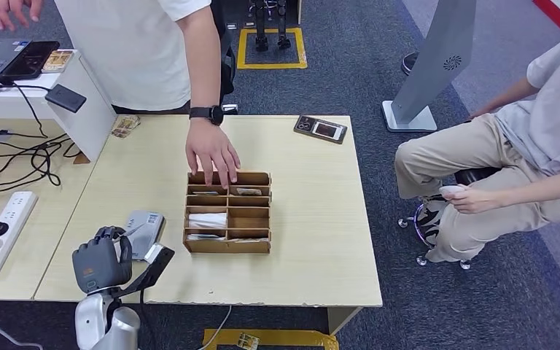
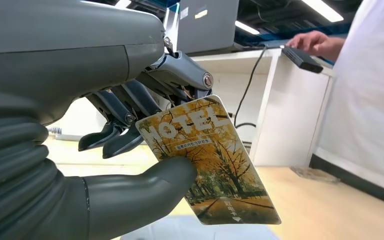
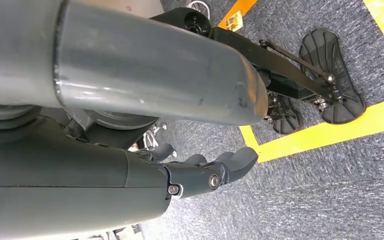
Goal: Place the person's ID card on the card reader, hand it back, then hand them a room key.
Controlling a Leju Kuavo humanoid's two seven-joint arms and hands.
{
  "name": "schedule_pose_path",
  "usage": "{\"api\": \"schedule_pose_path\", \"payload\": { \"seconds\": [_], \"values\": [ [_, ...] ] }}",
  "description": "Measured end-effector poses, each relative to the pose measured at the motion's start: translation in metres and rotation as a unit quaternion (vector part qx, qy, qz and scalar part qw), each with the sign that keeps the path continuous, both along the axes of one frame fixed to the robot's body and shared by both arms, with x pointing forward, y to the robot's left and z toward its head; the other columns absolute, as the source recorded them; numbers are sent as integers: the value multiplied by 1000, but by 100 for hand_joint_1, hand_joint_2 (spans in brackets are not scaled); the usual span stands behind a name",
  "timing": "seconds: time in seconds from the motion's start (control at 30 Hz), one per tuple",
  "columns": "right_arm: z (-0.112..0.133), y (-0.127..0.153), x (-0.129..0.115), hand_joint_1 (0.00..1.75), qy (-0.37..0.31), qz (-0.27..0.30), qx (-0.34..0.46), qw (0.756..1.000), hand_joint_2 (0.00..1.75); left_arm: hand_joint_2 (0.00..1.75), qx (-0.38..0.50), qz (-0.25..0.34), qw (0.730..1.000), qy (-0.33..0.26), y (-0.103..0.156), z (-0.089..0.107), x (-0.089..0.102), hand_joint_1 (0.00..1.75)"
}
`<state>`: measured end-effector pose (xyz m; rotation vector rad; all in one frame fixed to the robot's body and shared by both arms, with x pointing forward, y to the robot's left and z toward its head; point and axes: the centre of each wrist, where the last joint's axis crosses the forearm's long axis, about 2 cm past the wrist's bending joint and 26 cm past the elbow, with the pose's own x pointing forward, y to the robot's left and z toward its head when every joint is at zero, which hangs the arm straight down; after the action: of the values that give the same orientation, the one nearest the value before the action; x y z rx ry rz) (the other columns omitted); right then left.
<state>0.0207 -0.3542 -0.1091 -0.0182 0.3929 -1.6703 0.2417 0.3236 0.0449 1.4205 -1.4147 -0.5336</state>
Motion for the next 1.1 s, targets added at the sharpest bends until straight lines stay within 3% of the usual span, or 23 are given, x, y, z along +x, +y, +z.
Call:
{"api": "schedule_pose_path", "payload": {
  "seconds": [0.67,1.1],
  "values": [
    [1,-6,-4,0,6,-3,-7,1000,0,175,-26,-51,993,107,-43,-38,-18,175],
    [1,-8,-5,0,10,-7,-13,1000,0,175,-43,-62,991,113,-48,-44,-22,175]
  ]
}}
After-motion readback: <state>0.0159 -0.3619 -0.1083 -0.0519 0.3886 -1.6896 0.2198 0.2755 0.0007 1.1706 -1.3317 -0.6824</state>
